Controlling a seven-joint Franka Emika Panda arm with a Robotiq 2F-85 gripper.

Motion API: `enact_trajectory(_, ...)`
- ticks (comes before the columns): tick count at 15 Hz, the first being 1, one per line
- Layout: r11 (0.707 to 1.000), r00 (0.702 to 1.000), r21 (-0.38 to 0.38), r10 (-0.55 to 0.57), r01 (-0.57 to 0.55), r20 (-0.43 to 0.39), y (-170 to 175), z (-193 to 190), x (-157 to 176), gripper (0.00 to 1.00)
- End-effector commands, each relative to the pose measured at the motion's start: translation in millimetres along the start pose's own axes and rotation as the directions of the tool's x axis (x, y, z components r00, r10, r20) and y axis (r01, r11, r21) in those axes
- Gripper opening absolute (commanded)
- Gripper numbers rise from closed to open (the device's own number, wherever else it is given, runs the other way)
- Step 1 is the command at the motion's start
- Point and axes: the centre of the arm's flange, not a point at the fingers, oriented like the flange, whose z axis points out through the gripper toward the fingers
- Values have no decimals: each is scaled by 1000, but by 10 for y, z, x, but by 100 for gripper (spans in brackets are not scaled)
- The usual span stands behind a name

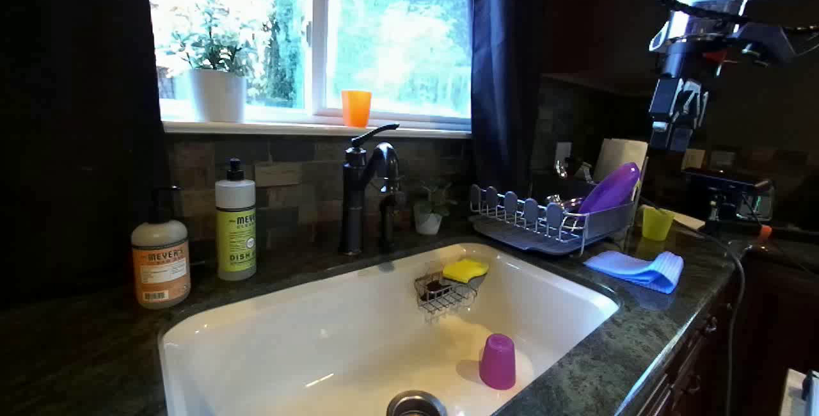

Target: Take the green knife off of the dish rack and put it into the glass bowl

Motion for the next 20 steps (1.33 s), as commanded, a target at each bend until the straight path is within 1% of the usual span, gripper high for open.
enact_trajectory(1, 1000, 1000, 0, 0, 0, 0, 0, 0, 0, 100)
enact_trajectory(3, 1000, 1000, 0, 0, 0, 0, 0, 0, 0, 100)
enact_trajectory(5, 996, 993, -4, 83, -84, -87, 87, -85, 104, 100)
enact_trajectory(6, 991, 982, 14, 131, -130, -135, 167, -182, 158, 100)
enact_trajectory(9, 966, 934, 45, 256, -253, -248, 408, -421, 236, 100)
enact_trajectory(11, 948, 905, 63, 317, -313, -284, 569, -540, 245, 100)
enact_trajectory(13, 921, 867, 81, 385, -380, -315, 715, -613, 245, 100)
enact_trajectory(15, 896, 830, 115, 441, -429, -342, 820, -661, 246, 100)
enact_trajectory(16, 901, 832, 142, 434, -411, -346, 850, -668, 238, 100)
enact_trajectory(17, 915, 852, 92, 400, -393, -338, 781, -666, 183, 100)
enact_trajectory(18, 911, 845, 105, 410, -400, -343, 809, -673, 188, 100)
enact_trajectory(20, 907, 842, 115, 419, -405, -341, 832, -666, 188, 100)
